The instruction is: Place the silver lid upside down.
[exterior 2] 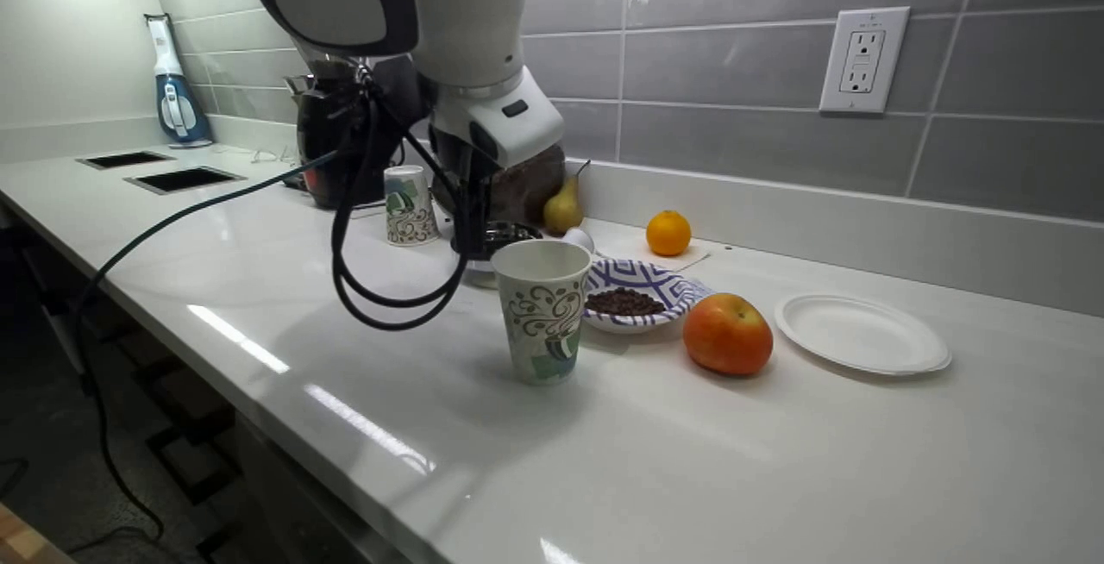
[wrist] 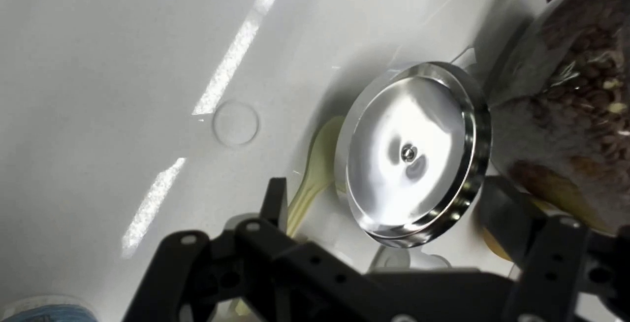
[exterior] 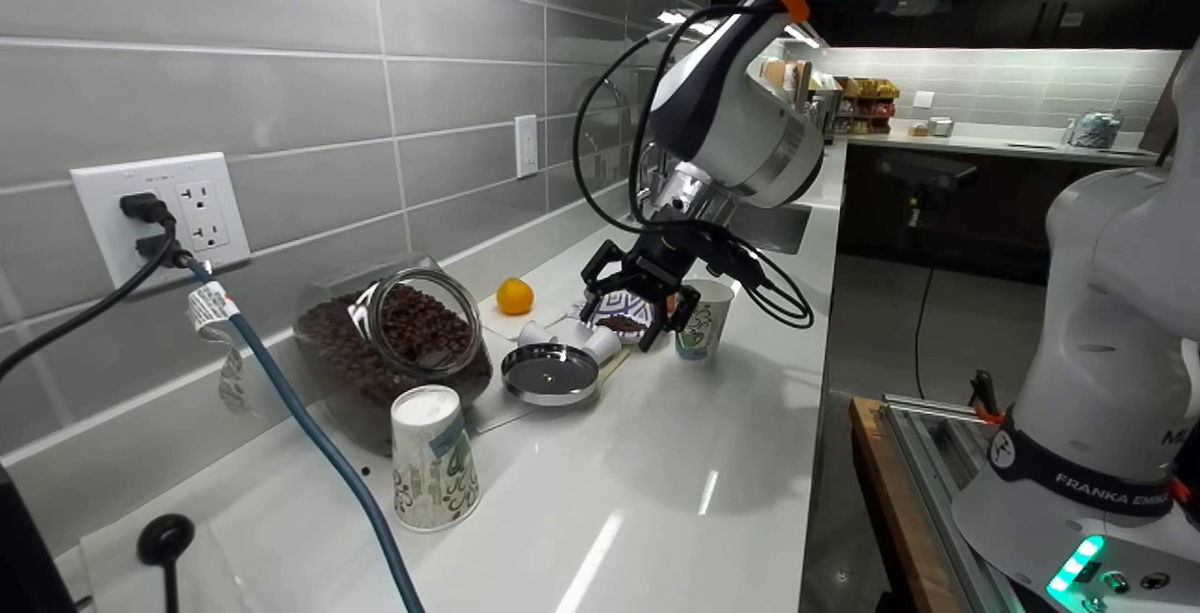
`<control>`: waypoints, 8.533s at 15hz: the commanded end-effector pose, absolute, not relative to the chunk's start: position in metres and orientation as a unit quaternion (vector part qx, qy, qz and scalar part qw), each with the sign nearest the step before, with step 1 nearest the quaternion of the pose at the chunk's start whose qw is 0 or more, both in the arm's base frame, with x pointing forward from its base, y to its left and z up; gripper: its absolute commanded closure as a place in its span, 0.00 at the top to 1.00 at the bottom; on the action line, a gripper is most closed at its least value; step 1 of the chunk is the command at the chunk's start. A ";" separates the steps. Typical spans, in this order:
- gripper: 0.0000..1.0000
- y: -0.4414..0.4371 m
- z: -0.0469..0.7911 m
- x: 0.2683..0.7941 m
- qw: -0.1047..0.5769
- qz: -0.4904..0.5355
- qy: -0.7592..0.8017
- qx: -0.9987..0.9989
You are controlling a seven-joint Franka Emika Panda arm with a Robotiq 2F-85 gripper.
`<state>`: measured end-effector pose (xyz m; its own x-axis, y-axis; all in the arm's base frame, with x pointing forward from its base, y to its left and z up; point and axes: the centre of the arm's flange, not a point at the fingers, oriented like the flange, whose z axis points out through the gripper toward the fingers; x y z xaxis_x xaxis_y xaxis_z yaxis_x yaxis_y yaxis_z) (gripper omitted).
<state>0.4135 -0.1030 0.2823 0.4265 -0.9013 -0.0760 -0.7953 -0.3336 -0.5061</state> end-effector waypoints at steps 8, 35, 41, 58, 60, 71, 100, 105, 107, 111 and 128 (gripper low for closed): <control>1.00 -0.112 0.231 0.449 0.215 -0.127 0.469 -0.847; 0.03 -0.091 0.217 0.484 0.228 -0.162 0.434 -0.857; 0.03 -0.078 0.236 0.482 0.223 -0.173 0.415 -0.865; 0.03 -0.003 0.312 0.403 -0.076 -0.298 0.317 -0.897; 0.03 0.001 0.315 0.394 -0.121 -0.310 0.297 -0.895; 0.03 0.038 0.340 0.394 -0.330 -0.332 0.052 -0.882; 0.03 0.070 0.252 0.451 -0.430 -0.313 -0.266 -0.804; 0.12 0.072 0.244 0.456 -0.433 -0.311 -0.284 -0.797; 0.18 0.072 0.242 0.457 -0.434 -0.312 -0.286 -0.796; 0.38 0.073 0.241 0.459 -0.434 -0.312 -0.286 -0.795; 1.00 0.077 0.238 0.463 -0.383 -0.323 -0.254 -0.827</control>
